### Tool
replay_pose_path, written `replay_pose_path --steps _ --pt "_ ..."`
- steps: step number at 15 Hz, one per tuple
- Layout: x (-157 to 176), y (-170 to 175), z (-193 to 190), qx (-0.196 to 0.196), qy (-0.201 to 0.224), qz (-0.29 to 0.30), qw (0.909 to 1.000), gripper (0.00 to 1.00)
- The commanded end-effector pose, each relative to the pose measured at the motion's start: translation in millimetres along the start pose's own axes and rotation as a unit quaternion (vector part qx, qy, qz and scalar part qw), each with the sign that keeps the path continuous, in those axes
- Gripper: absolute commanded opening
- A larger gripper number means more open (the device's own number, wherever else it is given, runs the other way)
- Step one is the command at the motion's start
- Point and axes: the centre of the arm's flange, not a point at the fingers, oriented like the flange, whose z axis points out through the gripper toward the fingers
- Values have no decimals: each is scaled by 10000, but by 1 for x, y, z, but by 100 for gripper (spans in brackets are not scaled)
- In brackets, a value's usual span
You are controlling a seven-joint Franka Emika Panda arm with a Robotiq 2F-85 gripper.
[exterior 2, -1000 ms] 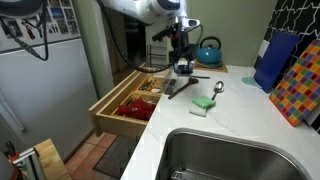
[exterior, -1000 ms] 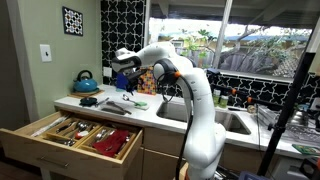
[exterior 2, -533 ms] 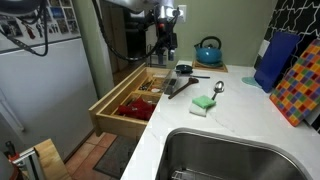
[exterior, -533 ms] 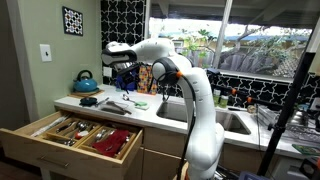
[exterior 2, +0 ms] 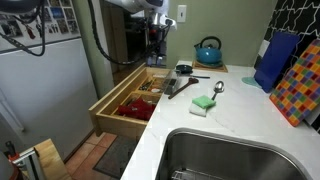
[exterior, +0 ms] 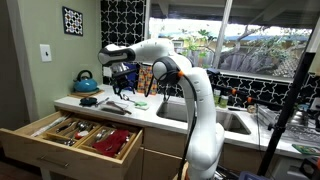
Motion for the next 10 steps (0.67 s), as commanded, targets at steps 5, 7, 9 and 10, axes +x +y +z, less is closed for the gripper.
replay_pose_path --steps 5,7,9,10 --pt "-41 -68 82 1421 -259 -376 9888 100" --pt "-41 -86 114 1413 -389 -628 9872 100" --pt "-41 -103 146 1266 -298 -877 9876 100" --pt "-38 -108 156 1224 -237 -859 9885 100"
